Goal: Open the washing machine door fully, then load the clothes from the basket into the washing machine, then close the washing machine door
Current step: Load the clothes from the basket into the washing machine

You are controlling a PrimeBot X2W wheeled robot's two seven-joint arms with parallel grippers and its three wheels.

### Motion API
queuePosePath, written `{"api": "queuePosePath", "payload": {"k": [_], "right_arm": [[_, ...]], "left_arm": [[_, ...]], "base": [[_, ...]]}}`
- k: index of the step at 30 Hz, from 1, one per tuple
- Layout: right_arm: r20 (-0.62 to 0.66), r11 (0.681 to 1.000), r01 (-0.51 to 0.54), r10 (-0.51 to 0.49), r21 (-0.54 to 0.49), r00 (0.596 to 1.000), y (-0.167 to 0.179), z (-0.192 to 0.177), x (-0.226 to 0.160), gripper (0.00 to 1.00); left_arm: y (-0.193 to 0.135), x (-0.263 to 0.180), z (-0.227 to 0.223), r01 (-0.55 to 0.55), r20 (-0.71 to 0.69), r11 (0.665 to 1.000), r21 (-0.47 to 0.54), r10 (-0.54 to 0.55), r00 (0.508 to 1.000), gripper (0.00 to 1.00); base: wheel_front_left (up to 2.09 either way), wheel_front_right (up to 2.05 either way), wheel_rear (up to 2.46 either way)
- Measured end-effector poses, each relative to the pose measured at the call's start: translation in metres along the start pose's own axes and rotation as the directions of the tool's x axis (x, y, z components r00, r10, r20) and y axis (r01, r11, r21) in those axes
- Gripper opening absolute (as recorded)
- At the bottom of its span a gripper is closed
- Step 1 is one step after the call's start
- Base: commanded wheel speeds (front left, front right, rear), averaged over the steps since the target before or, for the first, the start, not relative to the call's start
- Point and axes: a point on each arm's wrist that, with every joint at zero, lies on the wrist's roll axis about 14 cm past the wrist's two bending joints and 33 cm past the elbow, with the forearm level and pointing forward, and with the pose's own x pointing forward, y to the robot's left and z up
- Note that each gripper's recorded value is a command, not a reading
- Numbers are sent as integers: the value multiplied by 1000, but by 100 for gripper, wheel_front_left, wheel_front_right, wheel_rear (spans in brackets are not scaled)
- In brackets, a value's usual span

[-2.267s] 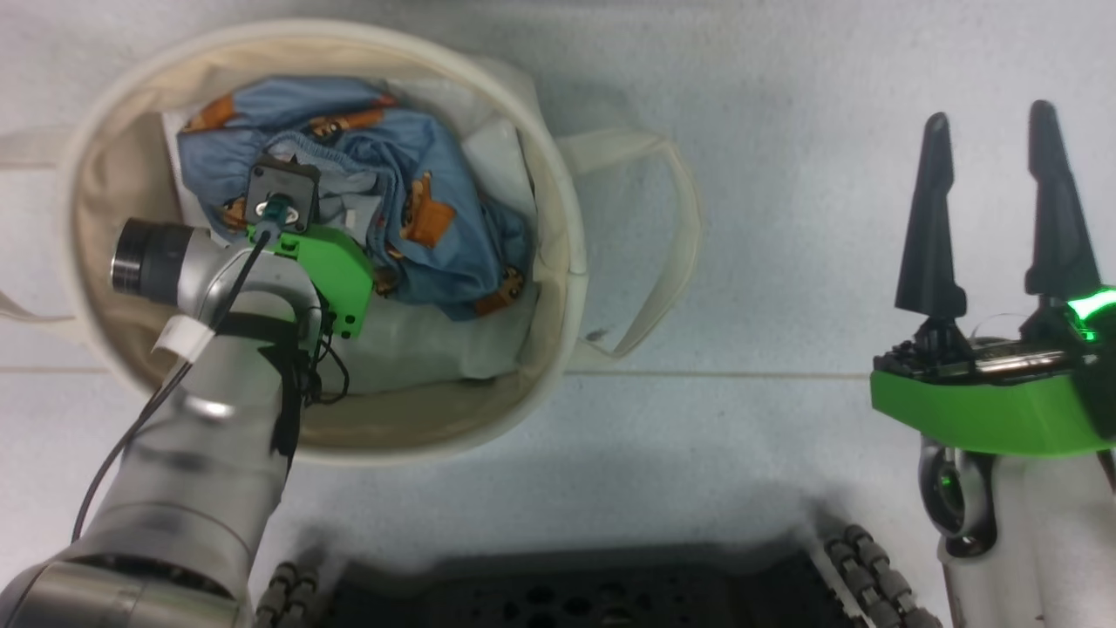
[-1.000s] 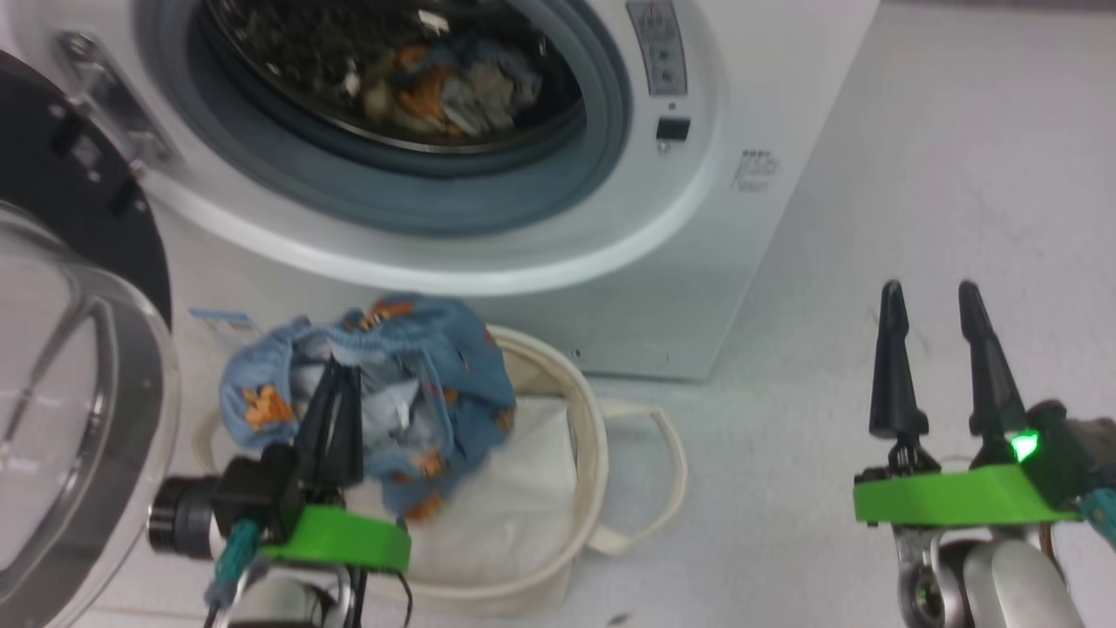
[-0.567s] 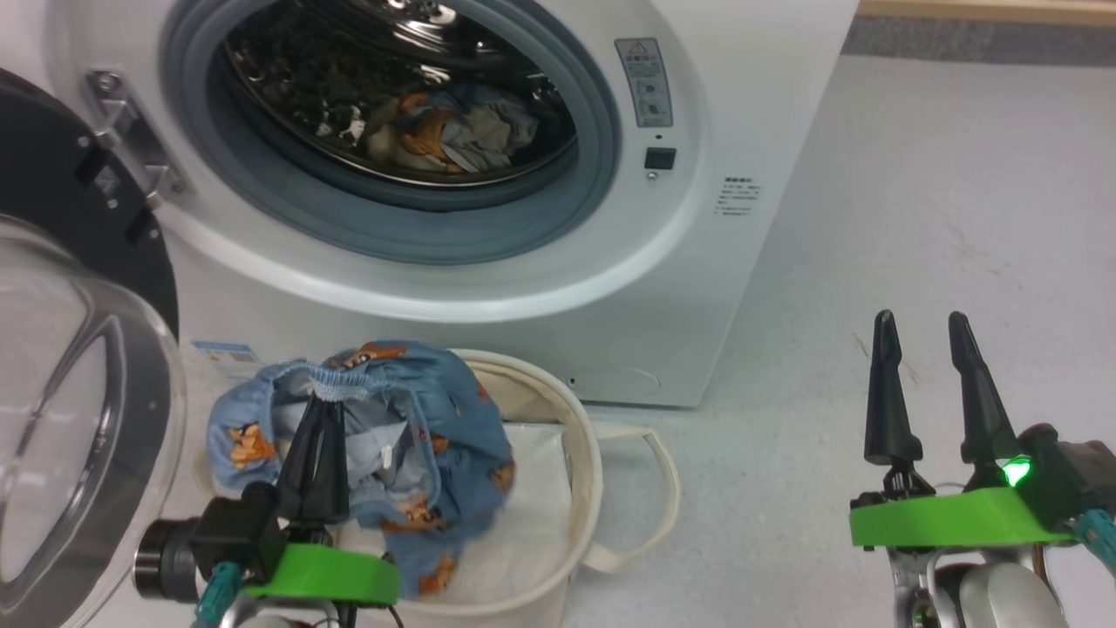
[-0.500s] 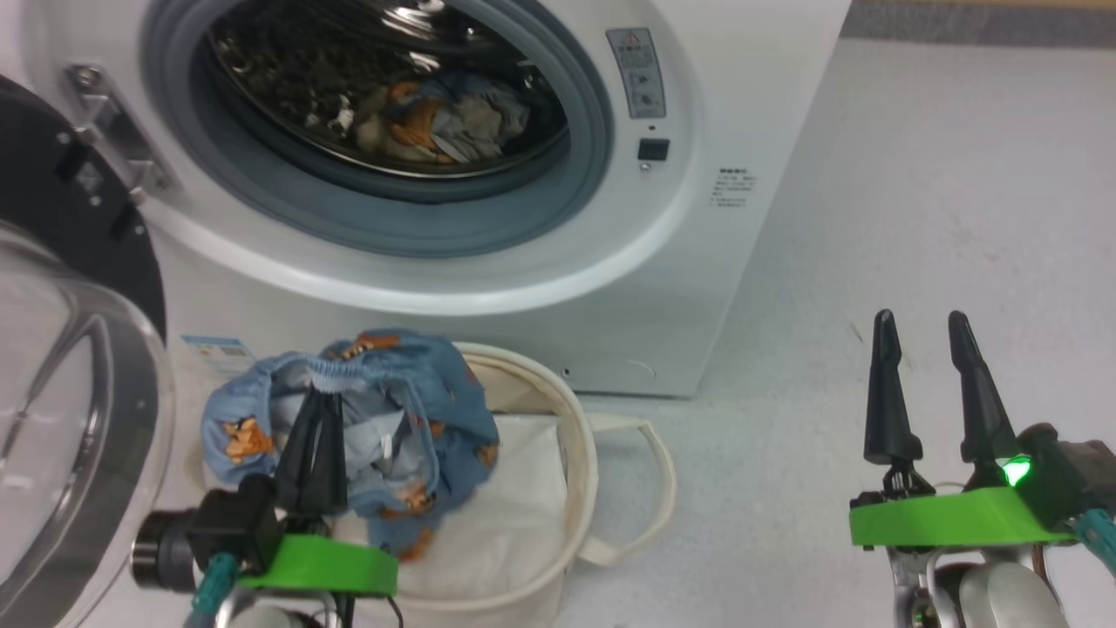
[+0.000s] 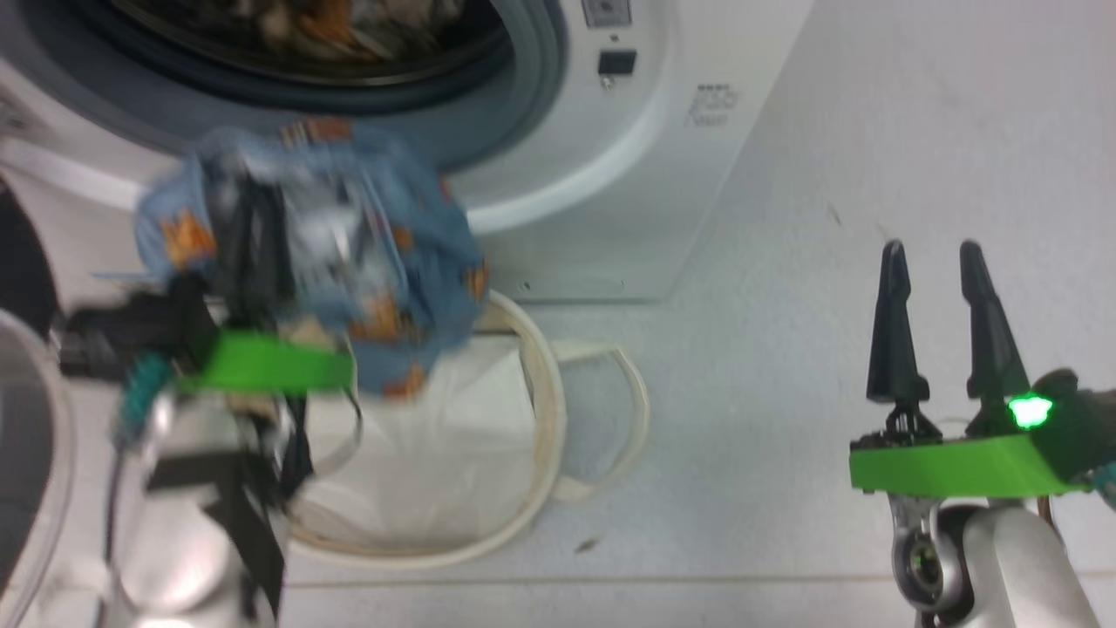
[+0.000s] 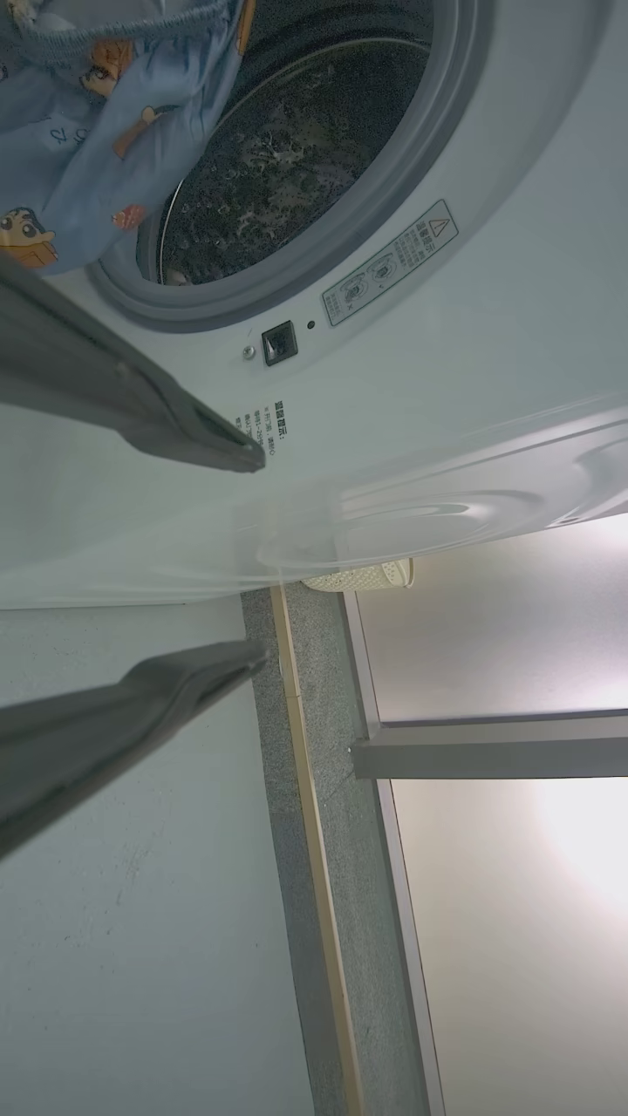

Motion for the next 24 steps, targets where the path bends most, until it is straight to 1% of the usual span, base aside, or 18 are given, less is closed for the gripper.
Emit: {"api": "queuePosePath", "payload": {"k": [6,9,13,15,19,22,24], "right_arm": [[-31,1000,21,-22,-13,999,-14,-20,12,100],[-51,999,36,-37,-20,998,-22,-32,17,100],[-78,998,52,-55,-35,995,-33,-47,21,100],[-90,997,60,-63,-42,994,-38,-54,23,100],[-120,995,79,-86,-56,989,-49,-68,23,100],[-139,994,89,-98,-65,985,-54,-75,20,100],[-144,993,93,-103,-70,984,-57,-78,20,100]], "left_arm": [[3,68,-1,-10,51,1000,-16,11,999,0],[7,101,-9,-22,51,999,-30,23,998,0],[1,139,-27,-13,29,999,-36,14,999,0],[0,155,-35,-12,17,999,-36,13,1000,0],[-8,184,-44,-23,14,997,-70,24,1000,0],[-15,198,-51,-15,6,998,-56,15,1000,0],[-19,202,-58,-8,-2,1000,-23,8,1000,0]], "base": [[0,0,0],[0,0,0],[0,0,0],[0,0,0],[0,0,0],[0,0,0],[0,0,0]]}}
